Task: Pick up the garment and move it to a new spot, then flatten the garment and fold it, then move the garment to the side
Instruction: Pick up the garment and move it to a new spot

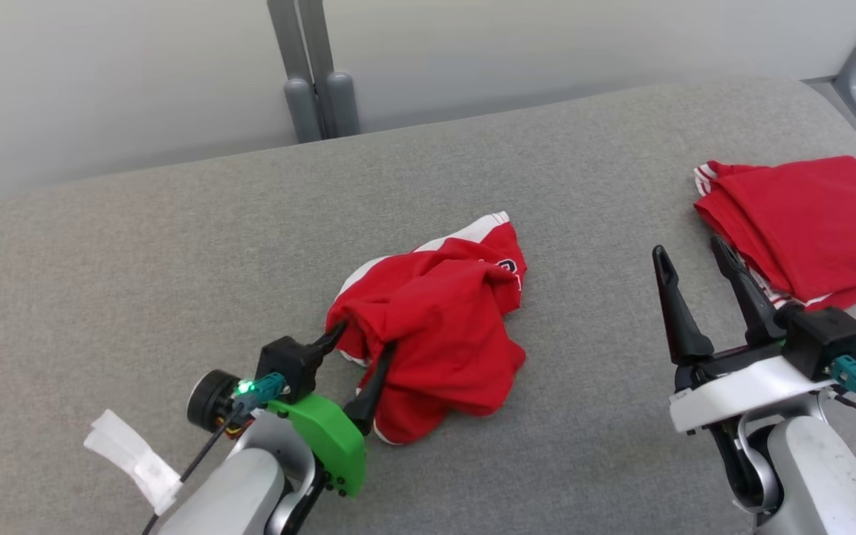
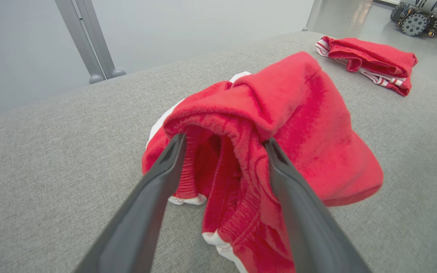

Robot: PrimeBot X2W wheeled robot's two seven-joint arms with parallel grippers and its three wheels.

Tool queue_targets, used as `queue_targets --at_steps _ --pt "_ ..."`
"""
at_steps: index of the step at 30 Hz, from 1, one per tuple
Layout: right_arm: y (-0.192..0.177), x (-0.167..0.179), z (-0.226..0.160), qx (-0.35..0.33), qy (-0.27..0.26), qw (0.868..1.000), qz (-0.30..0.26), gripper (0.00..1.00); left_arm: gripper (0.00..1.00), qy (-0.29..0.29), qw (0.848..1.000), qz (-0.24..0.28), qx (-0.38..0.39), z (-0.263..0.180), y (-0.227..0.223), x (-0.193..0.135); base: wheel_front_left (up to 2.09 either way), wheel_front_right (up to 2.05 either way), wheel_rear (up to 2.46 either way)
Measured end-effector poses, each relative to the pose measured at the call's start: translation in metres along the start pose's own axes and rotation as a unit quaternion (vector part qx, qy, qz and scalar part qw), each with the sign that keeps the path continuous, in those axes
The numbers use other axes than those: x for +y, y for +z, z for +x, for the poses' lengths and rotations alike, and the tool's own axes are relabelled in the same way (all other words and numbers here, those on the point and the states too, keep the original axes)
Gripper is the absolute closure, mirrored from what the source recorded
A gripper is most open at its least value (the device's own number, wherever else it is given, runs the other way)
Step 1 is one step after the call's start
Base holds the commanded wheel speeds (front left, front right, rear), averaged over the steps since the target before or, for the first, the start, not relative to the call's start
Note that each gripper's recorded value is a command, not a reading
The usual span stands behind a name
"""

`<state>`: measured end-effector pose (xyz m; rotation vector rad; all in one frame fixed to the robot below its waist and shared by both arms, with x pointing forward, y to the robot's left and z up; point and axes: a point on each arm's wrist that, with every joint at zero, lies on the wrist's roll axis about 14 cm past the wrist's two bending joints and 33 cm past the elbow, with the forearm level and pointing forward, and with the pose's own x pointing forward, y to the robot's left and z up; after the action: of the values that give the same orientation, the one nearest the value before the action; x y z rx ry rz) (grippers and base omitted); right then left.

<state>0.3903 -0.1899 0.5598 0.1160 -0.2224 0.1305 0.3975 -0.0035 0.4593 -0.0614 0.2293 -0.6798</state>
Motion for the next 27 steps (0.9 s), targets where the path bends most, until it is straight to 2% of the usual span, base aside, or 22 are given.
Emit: queue_targets --at_steps 7,12,18,21,27 --pt "0.001 0.013 0.002 -0.002 0.020 1.000 0.004 0.00 0.00 0.065 0.998 -0.017 -0.003 -0.043 0.003 0.033 0.00 0.00 0.00" --pt "0.002 0.019 0.000 -0.004 0.028 1.000 0.005 0.00 0.00 0.125 0.991 -0.032 -0.046 -0.072 0.022 0.054 0.00 0.00 0.00" --pt "0.003 0.021 -0.003 -0.005 0.029 1.000 0.009 0.00 0.00 0.195 0.974 -0.034 -0.112 -0.105 0.045 0.078 0.00 0.00 0.00" --pt "0.002 0.020 -0.004 -0.004 0.026 1.000 0.011 0.00 0.00 0.227 0.963 -0.012 -0.142 -0.118 0.057 0.092 0.00 0.00 0.00" --pt "-0.015 0.015 -0.017 0.024 0.018 0.999 0.011 0.00 0.00 0.294 0.939 -0.013 -0.178 -0.148 0.068 0.117 0.00 0.00 0.00"
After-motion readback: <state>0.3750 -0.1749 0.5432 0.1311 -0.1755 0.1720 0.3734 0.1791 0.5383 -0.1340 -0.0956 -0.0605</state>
